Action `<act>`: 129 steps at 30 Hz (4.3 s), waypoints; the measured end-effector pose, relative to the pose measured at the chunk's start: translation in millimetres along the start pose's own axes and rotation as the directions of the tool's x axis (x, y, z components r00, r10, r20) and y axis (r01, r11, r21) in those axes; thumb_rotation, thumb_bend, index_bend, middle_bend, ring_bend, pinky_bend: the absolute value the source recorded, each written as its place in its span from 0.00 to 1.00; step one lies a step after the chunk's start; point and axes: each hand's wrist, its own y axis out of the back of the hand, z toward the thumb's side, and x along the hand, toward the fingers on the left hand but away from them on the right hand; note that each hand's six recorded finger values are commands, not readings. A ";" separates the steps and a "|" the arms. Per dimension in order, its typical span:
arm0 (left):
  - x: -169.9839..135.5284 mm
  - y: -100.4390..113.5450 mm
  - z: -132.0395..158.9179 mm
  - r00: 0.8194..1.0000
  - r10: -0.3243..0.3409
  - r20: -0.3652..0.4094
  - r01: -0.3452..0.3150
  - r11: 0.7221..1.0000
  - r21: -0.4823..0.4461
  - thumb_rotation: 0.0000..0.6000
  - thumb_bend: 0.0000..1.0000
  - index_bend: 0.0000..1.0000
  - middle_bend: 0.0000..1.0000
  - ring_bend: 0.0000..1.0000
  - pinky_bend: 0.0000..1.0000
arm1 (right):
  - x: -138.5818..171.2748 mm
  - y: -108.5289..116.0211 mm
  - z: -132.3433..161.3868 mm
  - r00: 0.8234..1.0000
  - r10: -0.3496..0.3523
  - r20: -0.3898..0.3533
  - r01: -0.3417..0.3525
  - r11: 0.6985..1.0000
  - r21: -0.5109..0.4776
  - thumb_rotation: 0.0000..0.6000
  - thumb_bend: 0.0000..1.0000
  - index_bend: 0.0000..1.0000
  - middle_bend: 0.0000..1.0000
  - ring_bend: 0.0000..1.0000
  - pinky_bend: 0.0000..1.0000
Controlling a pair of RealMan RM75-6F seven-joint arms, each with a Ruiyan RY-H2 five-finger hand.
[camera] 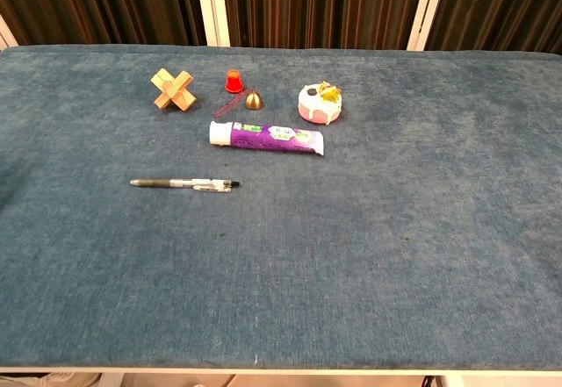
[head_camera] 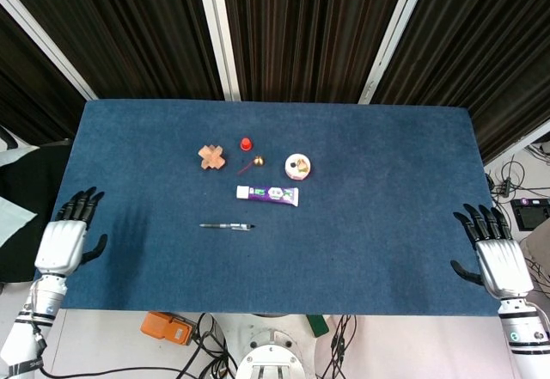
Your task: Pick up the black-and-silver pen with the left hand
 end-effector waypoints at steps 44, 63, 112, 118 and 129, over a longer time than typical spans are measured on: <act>104.5 -86.7 170.0 0.930 -0.293 0.221 0.288 0.956 0.054 1.00 0.31 0.40 0.02 0.00 0.17 | -1.4 -1.2 -1.5 0.999 0.043 0.008 -0.043 0.999 -0.008 1.00 0.36 0.21 0.12 0.03 0.04; 113.7 -91.2 196.5 0.919 -0.309 0.247 0.302 0.951 0.065 1.00 0.31 0.45 0.03 0.00 0.17 | -2.0 -1.7 -0.8 0.999 0.040 0.009 -0.040 0.999 0.004 1.00 0.36 0.20 0.12 0.03 0.04; 106.9 -41.3 213.7 0.913 -0.240 0.330 0.238 0.970 0.049 1.00 0.50 0.58 0.13 0.00 0.17 | -2.2 -1.7 -1.0 0.999 0.044 0.010 -0.044 0.999 -0.002 1.00 0.36 0.20 0.12 0.03 0.04; 96.5 3.3 207.7 0.903 -0.226 0.365 0.277 0.956 -0.093 1.00 0.49 0.58 0.13 0.00 0.17 | -1.8 -2.0 -1.1 0.999 0.045 0.014 -0.045 0.999 -0.003 1.00 0.36 0.20 0.12 0.03 0.04; 82.9 85.2 188.3 0.879 -0.222 0.421 0.392 0.839 -0.378 1.00 0.48 0.58 0.13 0.00 0.17 | -1.0 -2.5 -1.7 0.998 0.044 0.033 -0.043 0.999 -0.022 1.00 0.36 0.20 0.12 0.03 0.04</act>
